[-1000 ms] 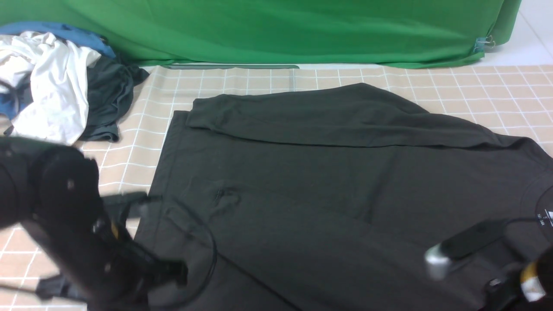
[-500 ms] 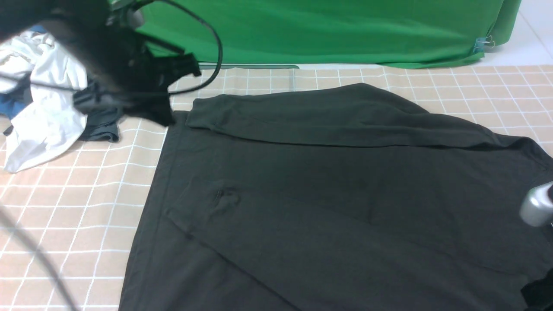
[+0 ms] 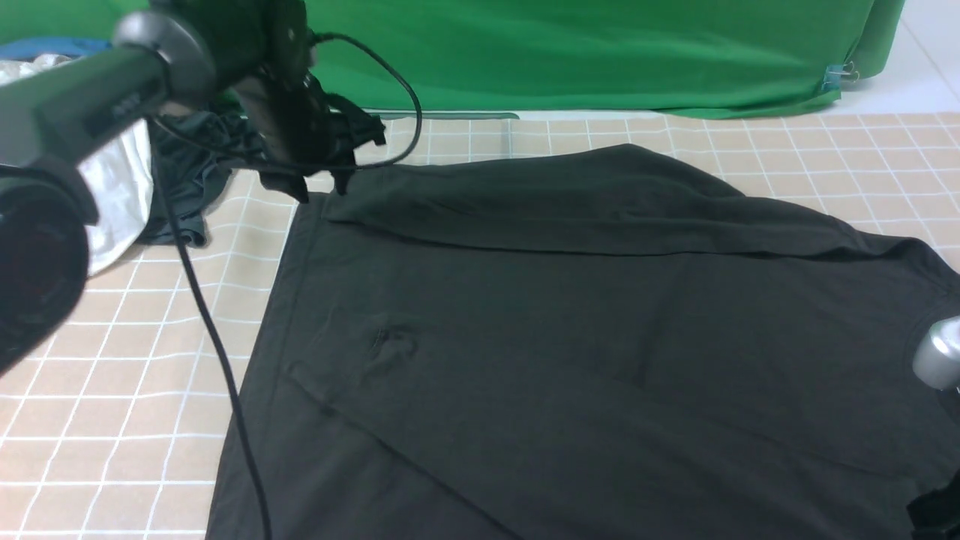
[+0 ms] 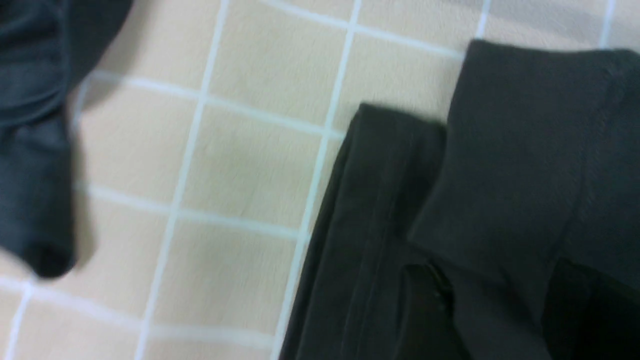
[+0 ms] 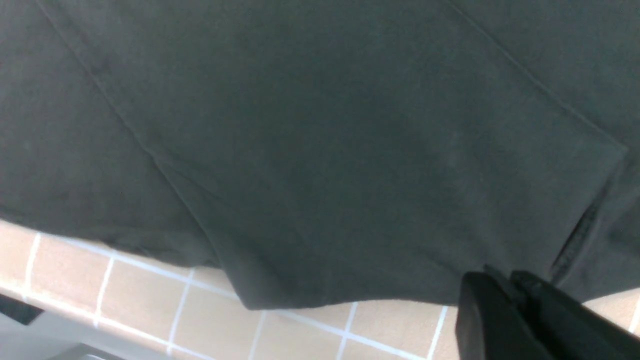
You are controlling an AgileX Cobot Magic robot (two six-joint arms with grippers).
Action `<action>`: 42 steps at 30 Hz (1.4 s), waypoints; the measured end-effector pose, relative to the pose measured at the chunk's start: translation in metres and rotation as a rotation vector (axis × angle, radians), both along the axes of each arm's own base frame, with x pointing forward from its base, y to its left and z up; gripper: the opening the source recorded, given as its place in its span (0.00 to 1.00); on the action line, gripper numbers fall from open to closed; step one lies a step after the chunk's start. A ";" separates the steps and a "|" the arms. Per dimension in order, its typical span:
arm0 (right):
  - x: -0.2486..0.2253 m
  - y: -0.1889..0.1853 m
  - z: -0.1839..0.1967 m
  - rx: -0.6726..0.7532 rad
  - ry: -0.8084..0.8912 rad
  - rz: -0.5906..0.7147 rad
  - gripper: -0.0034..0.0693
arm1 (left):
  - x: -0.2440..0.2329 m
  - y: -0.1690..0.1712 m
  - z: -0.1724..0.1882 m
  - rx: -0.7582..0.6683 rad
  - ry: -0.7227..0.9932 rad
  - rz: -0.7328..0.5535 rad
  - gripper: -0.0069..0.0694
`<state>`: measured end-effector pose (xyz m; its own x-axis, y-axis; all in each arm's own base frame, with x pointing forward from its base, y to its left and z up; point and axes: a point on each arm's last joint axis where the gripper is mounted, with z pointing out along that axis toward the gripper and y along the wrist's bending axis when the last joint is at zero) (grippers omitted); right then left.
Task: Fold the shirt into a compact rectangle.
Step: 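Grab the top left corner of the dark shirt with the left gripper, then fold the left side of the dark shirt inward over its body with the left gripper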
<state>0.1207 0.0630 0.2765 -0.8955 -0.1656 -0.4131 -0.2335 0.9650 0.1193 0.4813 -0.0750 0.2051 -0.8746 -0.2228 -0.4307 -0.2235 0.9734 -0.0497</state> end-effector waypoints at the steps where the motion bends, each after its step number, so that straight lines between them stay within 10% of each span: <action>1: 0.000 0.000 0.000 0.002 0.001 -0.006 0.17 | 0.003 0.000 -0.006 0.001 -0.008 -0.004 0.58; 21: -0.001 0.001 0.000 0.028 0.018 -0.024 0.20 | 0.020 -0.004 -0.044 0.002 -0.066 -0.034 0.63; 30: -0.001 0.001 0.000 0.028 0.018 -0.024 0.21 | 0.020 -0.004 -0.042 0.011 -0.067 -0.058 0.16; 42: -0.001 0.002 0.000 0.028 0.016 -0.022 0.22 | -0.002 -0.003 0.025 0.018 0.011 -0.112 0.15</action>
